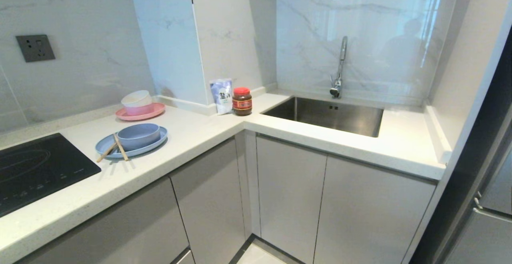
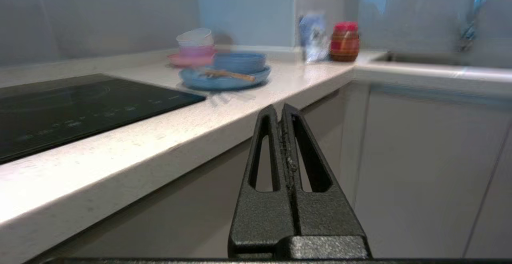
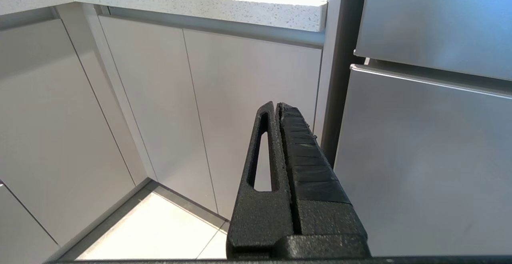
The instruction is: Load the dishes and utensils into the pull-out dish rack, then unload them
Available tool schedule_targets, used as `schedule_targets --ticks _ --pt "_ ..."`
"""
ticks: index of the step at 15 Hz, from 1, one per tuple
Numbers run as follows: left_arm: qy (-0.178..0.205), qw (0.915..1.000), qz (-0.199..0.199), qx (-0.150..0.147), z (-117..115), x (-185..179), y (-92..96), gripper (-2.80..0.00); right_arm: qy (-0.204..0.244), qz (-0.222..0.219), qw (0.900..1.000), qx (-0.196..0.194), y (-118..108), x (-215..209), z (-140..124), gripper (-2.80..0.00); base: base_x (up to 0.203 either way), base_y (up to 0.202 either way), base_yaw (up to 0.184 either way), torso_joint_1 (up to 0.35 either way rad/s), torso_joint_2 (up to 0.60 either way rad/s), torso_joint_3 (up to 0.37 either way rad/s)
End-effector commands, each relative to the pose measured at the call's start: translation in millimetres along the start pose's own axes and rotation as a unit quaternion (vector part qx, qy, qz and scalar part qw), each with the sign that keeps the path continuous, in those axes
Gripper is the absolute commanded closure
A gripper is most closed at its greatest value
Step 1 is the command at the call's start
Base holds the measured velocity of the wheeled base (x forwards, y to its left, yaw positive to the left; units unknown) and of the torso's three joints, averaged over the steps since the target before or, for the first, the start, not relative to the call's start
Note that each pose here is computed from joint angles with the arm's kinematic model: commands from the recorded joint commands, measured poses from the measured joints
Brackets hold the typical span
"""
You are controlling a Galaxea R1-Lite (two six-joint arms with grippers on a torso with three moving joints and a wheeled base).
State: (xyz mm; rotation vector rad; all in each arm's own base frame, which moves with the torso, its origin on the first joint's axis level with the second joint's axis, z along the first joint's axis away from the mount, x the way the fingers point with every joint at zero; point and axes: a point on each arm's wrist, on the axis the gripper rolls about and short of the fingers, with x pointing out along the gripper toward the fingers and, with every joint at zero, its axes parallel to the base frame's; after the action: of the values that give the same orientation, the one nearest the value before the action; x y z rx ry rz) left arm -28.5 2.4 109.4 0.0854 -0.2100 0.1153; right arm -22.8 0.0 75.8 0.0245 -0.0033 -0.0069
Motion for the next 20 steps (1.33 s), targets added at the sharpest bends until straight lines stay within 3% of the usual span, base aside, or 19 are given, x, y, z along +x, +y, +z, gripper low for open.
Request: schedule_targets --ticks 1,3,5,9,11,12,20 --pt "0.023 0.9996 -0.007 -0.012 -22.0 1.4 -2.5 0.0 -0.001 0.0 1.0 0.0 0.0 -0.2 -0.5 0.0 0.0 0.0 0.0 0.0 0.0 0.0" --pt "0.048 0.9978 -0.044 -0.014 -27.5 0.9 -4.5 0.0 -0.001 0.0 1.0 0.0 0.0 -0.2 -0.5 0.0 0.0 0.0 0.0 0.0 0.0 0.0" --pt "0.094 0.9932 -0.06 -0.036 -35.6 -0.8 -5.8 0.0 -0.001 0.0 1.0 0.0 0.0 -0.2 -0.5 0.0 0.0 0.0 0.0 0.0 0.0 0.0" --pt "0.086 0.9935 -0.059 -0.045 -34.5 -0.4 -5.8 0.0 -0.001 0.0 1.0 0.0 0.0 -0.2 -0.5 0.0 0.0 0.0 0.0 0.0 0.0 0.0" --pt "0.087 0.9919 -0.048 -0.079 -34.6 -0.3 -5.4 0.0 -0.001 0.0 1.0 0.0 0.0 -0.2 -0.5 0.0 0.0 0.0 0.0 0.0 0.0 0.0" --pt "0.087 0.9917 -0.047 -0.082 -34.5 -0.2 -5.4 0.0 -0.001 0.0 1.0 0.0 0.0 -0.2 -0.5 0.0 0.0 0.0 0.0 0.0 0.0 0.0" --pt "0.087 0.9917 -0.047 -0.082 -34.5 -0.2 -5.4 0.0 -0.001 0.0 1.0 0.0 0.0 -0.2 -0.5 0.0 0.0 0.0 0.0 0.0 0.0 0.0"
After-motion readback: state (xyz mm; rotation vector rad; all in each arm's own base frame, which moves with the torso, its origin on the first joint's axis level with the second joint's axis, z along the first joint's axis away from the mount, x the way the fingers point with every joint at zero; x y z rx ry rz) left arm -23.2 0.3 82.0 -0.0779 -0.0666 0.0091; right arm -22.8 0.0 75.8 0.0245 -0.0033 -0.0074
